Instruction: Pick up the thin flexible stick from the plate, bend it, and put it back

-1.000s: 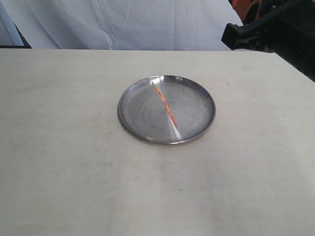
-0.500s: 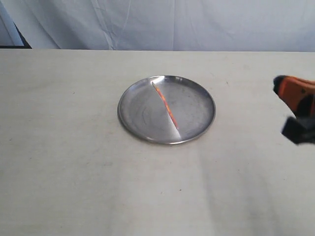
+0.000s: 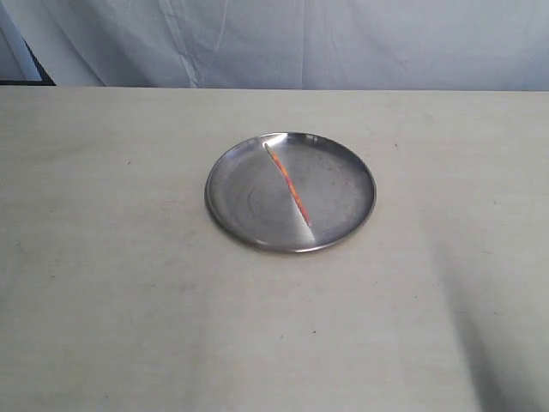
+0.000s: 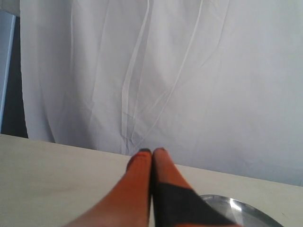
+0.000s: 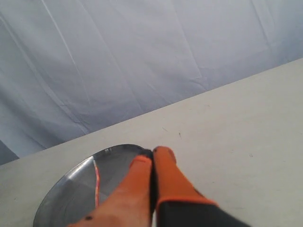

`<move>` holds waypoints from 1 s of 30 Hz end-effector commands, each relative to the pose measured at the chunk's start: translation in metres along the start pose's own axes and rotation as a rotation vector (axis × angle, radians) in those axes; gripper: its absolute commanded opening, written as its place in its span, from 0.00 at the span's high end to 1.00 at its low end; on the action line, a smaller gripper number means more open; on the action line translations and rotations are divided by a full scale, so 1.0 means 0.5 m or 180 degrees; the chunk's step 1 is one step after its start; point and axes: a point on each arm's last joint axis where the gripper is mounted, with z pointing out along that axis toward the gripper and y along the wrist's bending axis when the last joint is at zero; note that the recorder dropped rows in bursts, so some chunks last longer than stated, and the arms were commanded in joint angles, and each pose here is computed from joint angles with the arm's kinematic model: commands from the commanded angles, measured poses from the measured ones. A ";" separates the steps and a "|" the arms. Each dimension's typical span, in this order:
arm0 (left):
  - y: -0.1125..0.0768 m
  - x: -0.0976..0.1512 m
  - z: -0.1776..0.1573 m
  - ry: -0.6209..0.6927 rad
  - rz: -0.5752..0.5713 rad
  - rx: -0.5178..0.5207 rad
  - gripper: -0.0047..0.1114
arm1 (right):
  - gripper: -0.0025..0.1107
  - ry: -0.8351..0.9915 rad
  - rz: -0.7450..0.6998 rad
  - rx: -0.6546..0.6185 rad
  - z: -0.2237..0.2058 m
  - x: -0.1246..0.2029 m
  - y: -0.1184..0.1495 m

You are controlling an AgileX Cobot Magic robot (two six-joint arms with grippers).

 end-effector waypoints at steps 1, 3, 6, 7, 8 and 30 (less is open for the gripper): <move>0.000 0.000 -0.002 -0.0019 0.0010 0.0009 0.96 | 0.99 -0.0001 0.0002 0.0014 0.000 0.004 -0.002; 0.000 0.000 -0.002 -0.0019 0.0010 0.0009 0.96 | 0.99 -0.0001 0.0002 0.0014 0.000 0.004 -0.002; 0.000 0.000 -0.002 -0.0019 0.0010 0.0009 0.96 | 0.99 -0.0001 0.0002 0.0014 0.000 0.004 -0.002; 0.000 0.000 -0.002 -0.0019 0.0010 0.0009 0.96 | 0.99 -0.0001 0.0002 0.0014 0.000 0.004 -0.002; 0.000 0.000 -0.002 -0.0019 0.0010 0.0009 0.96 | 0.99 -0.0001 0.0002 0.0014 0.000 0.004 -0.002; 0.000 0.000 -0.002 -0.0019 0.0010 0.0009 0.96 | 0.99 0.0034 0.0002 0.0023 0.000 0.006 -0.003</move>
